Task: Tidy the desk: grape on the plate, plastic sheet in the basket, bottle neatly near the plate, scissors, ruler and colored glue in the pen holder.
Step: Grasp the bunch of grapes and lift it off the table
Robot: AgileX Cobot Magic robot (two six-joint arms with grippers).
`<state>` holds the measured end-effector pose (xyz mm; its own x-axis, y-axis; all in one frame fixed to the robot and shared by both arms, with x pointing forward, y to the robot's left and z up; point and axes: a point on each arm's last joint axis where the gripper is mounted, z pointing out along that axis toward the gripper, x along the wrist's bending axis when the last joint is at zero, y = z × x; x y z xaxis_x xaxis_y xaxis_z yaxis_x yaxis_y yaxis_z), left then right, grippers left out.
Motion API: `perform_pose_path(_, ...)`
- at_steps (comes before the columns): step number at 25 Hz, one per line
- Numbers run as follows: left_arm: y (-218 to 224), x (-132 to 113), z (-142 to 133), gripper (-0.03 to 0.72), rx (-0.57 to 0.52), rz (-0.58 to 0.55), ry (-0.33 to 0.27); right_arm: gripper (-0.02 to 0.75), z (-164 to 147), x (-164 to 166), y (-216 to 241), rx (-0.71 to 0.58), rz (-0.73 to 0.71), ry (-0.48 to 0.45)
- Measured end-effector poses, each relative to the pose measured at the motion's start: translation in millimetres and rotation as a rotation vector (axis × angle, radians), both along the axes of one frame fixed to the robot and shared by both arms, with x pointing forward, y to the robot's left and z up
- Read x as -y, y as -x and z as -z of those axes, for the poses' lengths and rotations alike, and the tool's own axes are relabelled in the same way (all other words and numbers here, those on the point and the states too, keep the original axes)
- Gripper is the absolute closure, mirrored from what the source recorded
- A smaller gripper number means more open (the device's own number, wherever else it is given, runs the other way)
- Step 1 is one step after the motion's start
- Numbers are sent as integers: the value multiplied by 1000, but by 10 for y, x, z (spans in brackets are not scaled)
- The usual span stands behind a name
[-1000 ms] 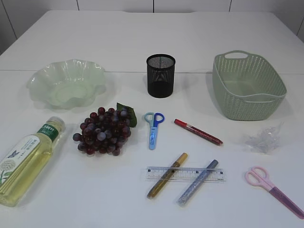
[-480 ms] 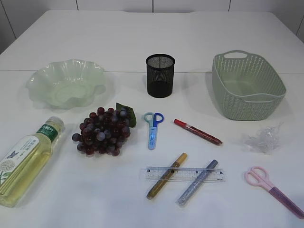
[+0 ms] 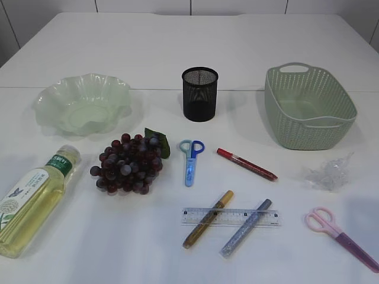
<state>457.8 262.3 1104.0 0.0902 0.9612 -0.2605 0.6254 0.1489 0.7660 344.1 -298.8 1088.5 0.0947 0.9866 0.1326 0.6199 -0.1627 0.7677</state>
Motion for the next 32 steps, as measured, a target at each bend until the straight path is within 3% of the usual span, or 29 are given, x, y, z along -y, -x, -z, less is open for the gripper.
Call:
perform_pose_path(5, -390, 170, -130, 368, -48, 59, -7, 283, -25, 12, -298, -99, 1, 0)
perform_pose_path(10, -635, 684, -136, 392, -64, 231, -78, 283, -60, 24, -529, -170, 2, 4)
perform_pose_path(14, -782, 1093, 123, 396, -143, 307, -119, 283, -10, 26, -599, -209, 2, 3)
perform_pose_path(17, -882, 1311, 382, 398, -225, 349, -186, 283, 0, 26, -596, -222, 2, 3)
perform_pose_path(20, -985, 1461, 624, 398, -314, 396, -298, 283, 1, 26, -595, -224, 1, 3)
perform_pose_path(24, -1138, 1566, 827, 391, -392, 408, -346, 283, 2, 22, -594, -225, 1, -3)
perform_pose_path(28, -1262, 1623, 942, 302, -414, 462, -418, 283, 2, 21, -594, -225, -1, -4)
perform_pose_path(32, -1340, 1667, 1125, 172, -446, 485, -447, 283, 2, 20, -594, -225, -5, -1)
